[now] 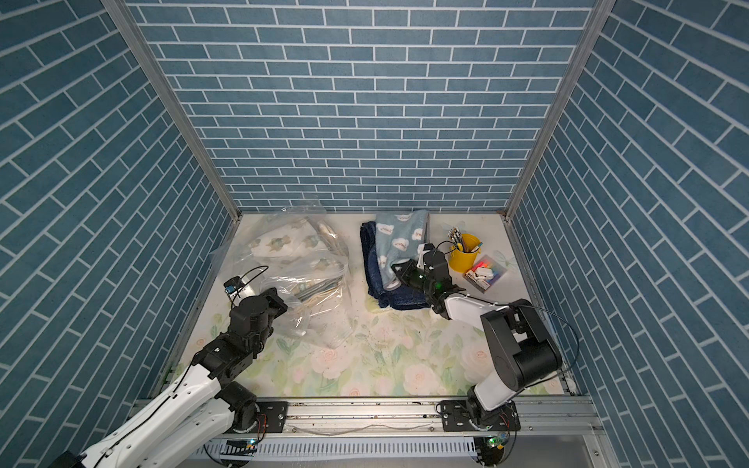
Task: Take the blanket out of the vacuum bag
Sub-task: Place the blanket at the center of the board.
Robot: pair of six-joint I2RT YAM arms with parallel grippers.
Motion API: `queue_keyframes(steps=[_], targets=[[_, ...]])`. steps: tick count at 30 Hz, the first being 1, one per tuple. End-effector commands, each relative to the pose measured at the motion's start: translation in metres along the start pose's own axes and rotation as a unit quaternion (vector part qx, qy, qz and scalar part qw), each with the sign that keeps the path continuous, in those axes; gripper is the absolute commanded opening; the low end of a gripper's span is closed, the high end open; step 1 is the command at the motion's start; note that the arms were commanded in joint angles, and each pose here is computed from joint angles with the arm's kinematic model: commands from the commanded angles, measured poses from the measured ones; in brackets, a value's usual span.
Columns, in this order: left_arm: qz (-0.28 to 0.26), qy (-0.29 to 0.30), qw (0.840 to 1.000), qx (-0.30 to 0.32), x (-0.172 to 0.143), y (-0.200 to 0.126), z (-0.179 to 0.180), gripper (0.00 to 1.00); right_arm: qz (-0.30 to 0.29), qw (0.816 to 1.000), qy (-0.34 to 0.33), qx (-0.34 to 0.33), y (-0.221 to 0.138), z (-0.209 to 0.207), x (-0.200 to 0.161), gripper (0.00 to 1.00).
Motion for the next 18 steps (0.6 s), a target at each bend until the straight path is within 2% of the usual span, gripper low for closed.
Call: queue_keyframes(steps=[1, 9, 18], targets=[[0.004, 0.002, 1.000, 0.009, -0.004, 0.000, 0.006, 0.00, -0.030, 0.998, -0.033, 0.038, -0.004, 0.033, 0.013, 0.00], [-0.001, -0.002, 1.000, 0.002, 0.001, -0.002, 0.002, 0.00, -0.015, 0.998, -0.025, 0.057, -0.018, 0.054, 0.011, 0.00], [0.002, -0.002, 1.000, -0.004, -0.002, -0.002, 0.003, 0.00, -0.005, 0.999, -0.039, -0.015, -0.055, 0.016, -0.014, 0.00]])
Point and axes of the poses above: each gripper's point midway between its finger pads, its own y axis out along the fingers, its own z axis along the line the jaws close on, x = y × z, the point moved 8 cm from there along -y, back along the fingers, and after that the axes turned 9 degrees about y, right-handed, at the moved point
